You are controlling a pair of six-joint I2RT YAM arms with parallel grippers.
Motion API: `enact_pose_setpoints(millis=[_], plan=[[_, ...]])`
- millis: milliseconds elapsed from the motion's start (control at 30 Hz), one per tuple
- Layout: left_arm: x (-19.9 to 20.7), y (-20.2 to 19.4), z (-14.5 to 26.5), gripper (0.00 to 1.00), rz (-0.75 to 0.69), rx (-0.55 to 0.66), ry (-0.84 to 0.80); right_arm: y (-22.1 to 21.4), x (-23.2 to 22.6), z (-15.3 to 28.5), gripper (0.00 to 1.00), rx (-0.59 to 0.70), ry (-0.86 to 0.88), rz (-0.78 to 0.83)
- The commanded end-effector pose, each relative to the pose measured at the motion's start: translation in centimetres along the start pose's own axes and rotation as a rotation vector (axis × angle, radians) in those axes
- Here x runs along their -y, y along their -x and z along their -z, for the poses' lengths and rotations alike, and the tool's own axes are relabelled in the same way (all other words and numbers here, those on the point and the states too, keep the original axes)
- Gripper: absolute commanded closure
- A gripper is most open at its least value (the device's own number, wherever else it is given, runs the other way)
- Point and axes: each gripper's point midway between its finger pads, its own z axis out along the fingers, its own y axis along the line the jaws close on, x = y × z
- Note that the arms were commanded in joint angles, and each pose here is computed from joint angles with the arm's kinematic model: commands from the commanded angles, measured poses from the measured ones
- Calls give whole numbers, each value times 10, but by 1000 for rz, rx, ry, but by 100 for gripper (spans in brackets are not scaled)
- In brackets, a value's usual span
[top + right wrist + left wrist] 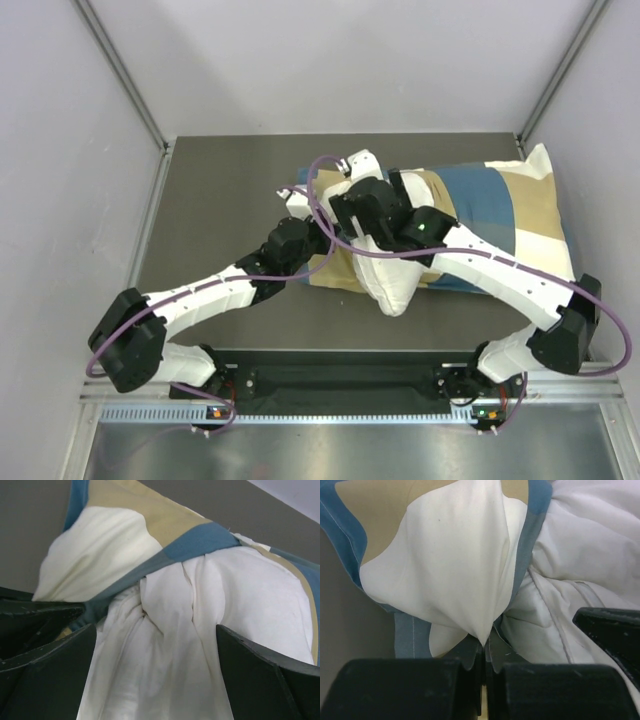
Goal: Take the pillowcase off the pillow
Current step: Pull out the pillow
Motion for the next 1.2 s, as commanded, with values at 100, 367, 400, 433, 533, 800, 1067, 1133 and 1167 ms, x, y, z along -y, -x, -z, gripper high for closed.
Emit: enact_pose_setpoints(millis=[100, 367, 400, 433, 533, 800, 1067, 1133, 1167], plan=[[11, 56, 14, 100, 35, 176, -39, 5, -21, -10, 0, -33, 8, 15], [2, 67, 17, 100, 23, 189, -6, -77, -18, -15, 0, -242, -73, 75], [-1, 69, 17, 100, 26, 193, 2, -93, -15, -12, 0, -282, -80, 96], [-2, 71, 18, 100, 27, 195, 2, -98, -12, -9, 0, -292, -84, 91], [-10, 78, 18, 100, 35, 204, 18, -120, -2, -3, 0, -353, -121, 111], [-32, 102, 34, 100, 79, 265, 43, -145, 29, -13, 90, -439, -253, 137], [-104, 126, 36, 100, 207, 306, 197, -120, 83, 19, 100, -387, -390, 137], [-132, 139, 39, 100, 268, 342, 236, -124, 103, 27, 100, -387, -427, 90], [-141, 143, 40, 100, 285, 354, 249, -135, 110, 30, 100, -409, -439, 87]])
